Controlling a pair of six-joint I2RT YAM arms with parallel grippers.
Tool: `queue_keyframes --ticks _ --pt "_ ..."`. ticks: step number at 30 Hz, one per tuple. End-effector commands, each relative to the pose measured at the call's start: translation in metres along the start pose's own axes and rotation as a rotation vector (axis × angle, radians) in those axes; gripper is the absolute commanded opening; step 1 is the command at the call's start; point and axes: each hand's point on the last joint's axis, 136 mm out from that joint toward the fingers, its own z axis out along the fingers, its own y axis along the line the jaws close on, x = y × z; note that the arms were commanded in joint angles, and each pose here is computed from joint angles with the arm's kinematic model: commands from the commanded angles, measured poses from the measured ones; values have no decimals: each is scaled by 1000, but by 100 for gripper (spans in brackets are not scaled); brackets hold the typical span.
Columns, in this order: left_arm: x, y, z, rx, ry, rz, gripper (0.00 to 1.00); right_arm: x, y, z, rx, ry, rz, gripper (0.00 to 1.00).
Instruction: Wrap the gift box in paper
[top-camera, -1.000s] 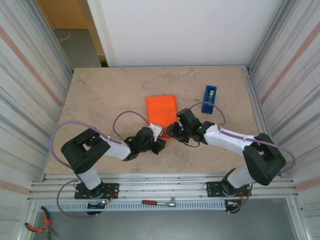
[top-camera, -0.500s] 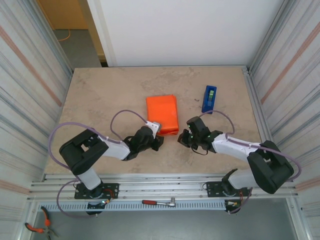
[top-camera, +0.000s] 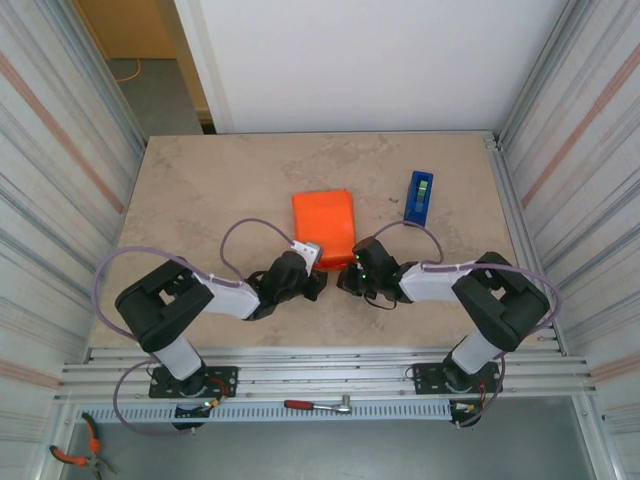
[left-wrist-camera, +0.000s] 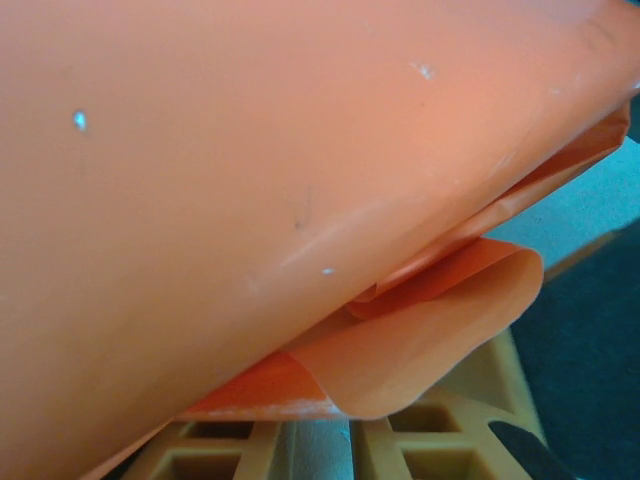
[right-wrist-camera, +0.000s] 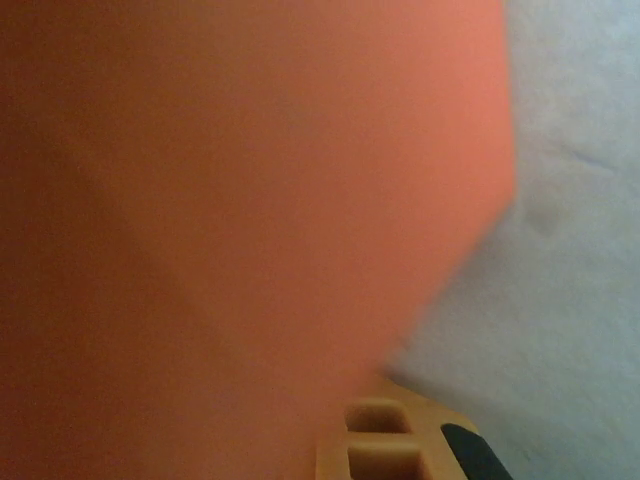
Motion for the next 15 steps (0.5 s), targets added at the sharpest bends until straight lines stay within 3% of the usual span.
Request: queue_keyframes --ticks 1,6,9,11,15 --pt "-25 -7 -11 11 -45 14 22 -16 18 6 -40 -55 -39 0" --pt "-41 -19 -35 93 -34 29 22 -23 17 9 -37 -57 -24 0" --pt "-52 -18 -53 110 -36 44 27 -28 16 11 -44 -53 -10 0" --pt "-61 -14 -64 96 -42 64 34 -31 16 12 -48 -49 -4 0" --pt "-78 -2 -81 53 -36 109 59 -34 16 13 -52 -39 3 0"
